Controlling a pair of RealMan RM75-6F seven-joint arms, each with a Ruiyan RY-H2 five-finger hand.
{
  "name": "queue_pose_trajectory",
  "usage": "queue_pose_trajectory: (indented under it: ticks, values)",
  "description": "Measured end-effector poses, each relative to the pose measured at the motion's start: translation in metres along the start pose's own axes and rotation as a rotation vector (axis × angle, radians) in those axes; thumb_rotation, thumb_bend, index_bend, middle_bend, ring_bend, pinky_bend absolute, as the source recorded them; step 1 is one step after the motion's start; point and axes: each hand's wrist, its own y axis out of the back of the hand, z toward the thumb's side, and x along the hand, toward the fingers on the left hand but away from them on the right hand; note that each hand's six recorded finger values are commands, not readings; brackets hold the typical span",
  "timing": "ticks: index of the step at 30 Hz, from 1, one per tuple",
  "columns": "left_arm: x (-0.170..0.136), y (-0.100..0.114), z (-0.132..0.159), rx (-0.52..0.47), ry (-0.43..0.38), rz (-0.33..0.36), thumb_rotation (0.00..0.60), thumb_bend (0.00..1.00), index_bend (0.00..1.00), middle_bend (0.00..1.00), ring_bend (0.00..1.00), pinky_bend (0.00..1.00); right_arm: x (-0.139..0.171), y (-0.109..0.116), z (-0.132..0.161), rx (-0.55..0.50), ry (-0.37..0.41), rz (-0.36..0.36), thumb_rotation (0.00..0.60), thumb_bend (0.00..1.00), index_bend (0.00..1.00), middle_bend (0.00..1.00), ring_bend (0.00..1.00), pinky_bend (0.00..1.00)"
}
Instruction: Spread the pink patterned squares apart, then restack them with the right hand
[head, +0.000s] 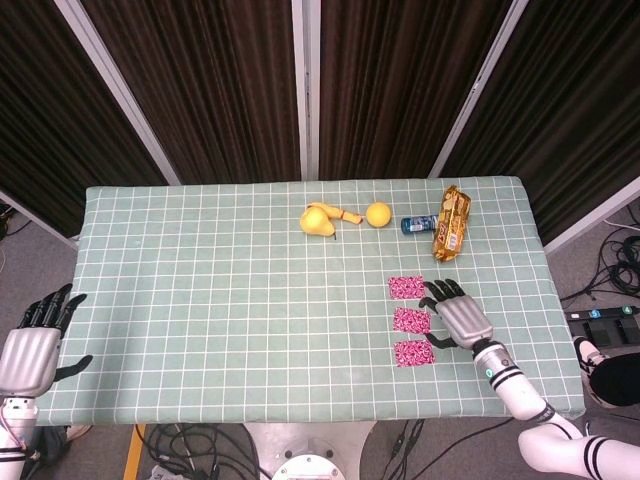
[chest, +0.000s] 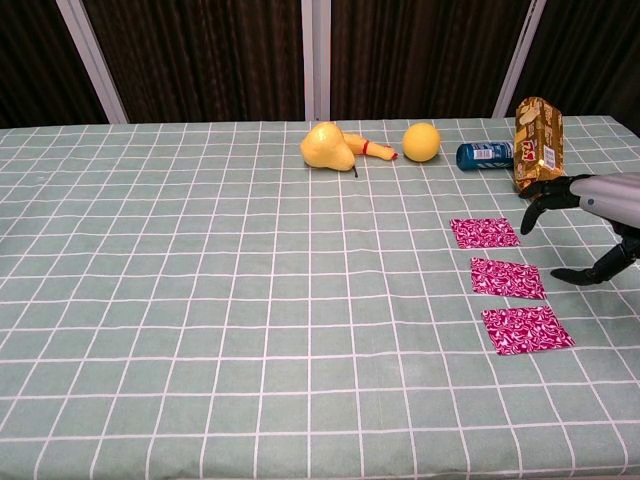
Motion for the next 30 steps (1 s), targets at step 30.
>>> queue_pose_trajectory:
  ticks: [30]
  values:
    - [-0.004,-0.002,-0.006,-0.011,0.016,-0.006,0.6,0.0,0.19,0.16,0.12,0.17,-0.108,-0.004,0.021,0.045,-0.135,0.034,0.6,0.14,0.32,0.07,0.0,0.0]
